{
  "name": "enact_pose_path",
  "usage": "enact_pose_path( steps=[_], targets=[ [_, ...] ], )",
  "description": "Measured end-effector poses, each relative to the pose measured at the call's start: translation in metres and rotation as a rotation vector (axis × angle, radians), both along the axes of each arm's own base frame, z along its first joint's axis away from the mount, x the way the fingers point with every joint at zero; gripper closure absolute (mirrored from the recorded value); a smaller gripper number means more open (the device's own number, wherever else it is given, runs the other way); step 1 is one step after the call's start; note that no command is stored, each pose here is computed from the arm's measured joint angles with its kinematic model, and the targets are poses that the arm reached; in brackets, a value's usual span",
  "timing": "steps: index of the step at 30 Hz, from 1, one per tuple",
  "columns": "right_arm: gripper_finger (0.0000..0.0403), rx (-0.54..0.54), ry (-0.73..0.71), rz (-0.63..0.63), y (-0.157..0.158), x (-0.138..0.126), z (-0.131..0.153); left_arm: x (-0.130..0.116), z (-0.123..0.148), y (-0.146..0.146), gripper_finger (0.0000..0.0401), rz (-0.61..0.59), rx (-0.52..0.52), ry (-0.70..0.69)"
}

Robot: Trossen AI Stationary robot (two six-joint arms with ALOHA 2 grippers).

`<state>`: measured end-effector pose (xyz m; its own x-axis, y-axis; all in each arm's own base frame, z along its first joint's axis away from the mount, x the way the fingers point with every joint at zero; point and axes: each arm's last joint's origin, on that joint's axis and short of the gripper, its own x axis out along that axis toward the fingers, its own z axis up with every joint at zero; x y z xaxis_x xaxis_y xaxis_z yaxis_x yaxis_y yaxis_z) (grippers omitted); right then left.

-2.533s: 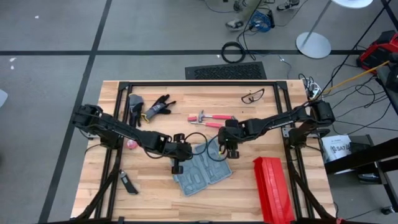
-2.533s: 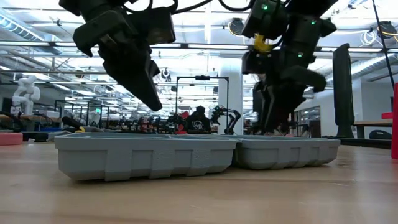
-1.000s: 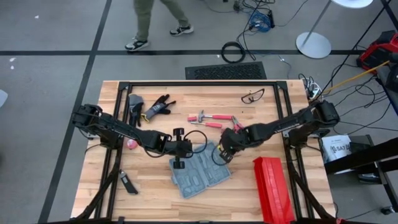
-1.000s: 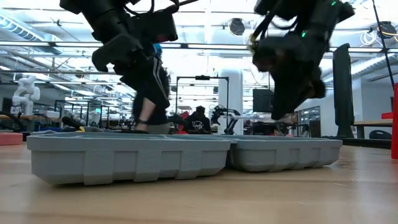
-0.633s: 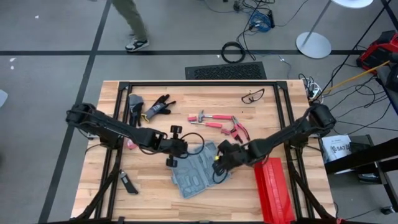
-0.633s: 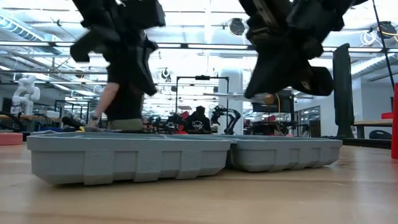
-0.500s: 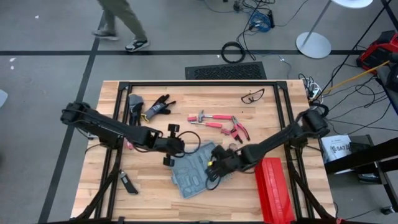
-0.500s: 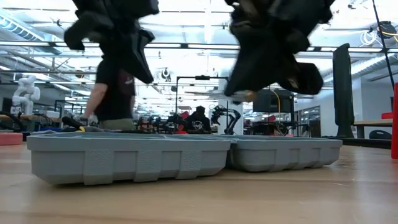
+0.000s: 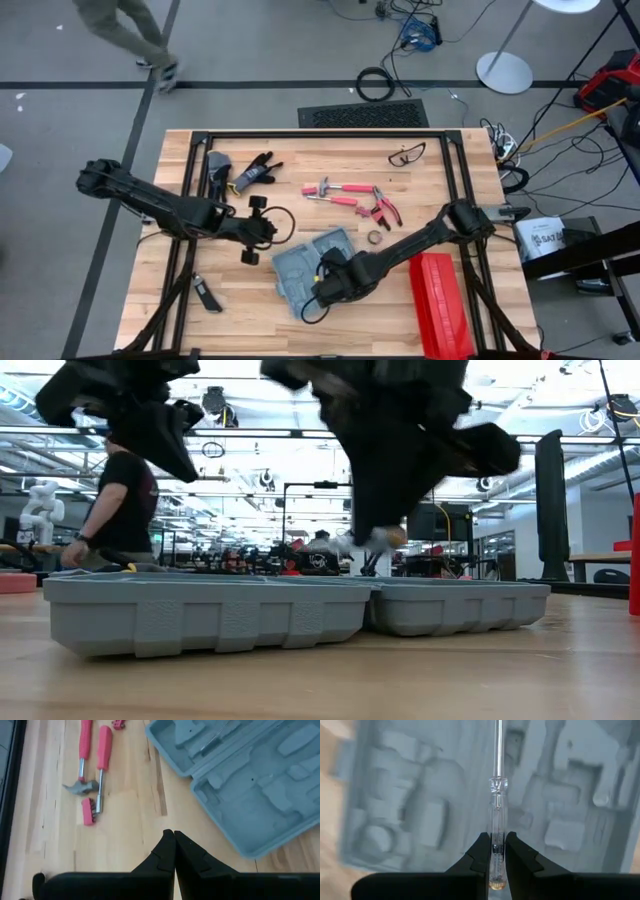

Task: Prefit tool cases
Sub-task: Put the transparent screwdriver into the gray prefit tools case

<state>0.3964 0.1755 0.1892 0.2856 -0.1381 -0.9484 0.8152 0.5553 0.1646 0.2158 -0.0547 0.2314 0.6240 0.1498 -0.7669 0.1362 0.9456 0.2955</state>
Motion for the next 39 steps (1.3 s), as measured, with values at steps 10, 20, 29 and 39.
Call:
enact_pose_path(
  steps=[10, 20, 29, 39],
  targets=[
    [0.0372, 0.013, 0.034, -0.066, 0.007, 0.000, -0.008, -0.014, -0.013, 0.004, 0.0393, 0.021, -0.018, -0.005],
    [0.0372, 0.010, 0.040, -0.042, 0.009, 0.004, -0.018, -0.012, -0.012, 0.003, 0.0393, 0.021, -0.025, -0.024],
    [0.0356, 0.008, 0.033, -0.030, 0.009, 0.004, -0.018, -0.012, -0.012, 0.003, 0.0393, 0.024, -0.036, -0.024],
    [0.0360, 0.012, 0.020, -0.020, 0.010, 0.006, -0.017, -0.013, -0.012, 0.003, 0.0393, 0.023, -0.037, -0.022]
  ],
)
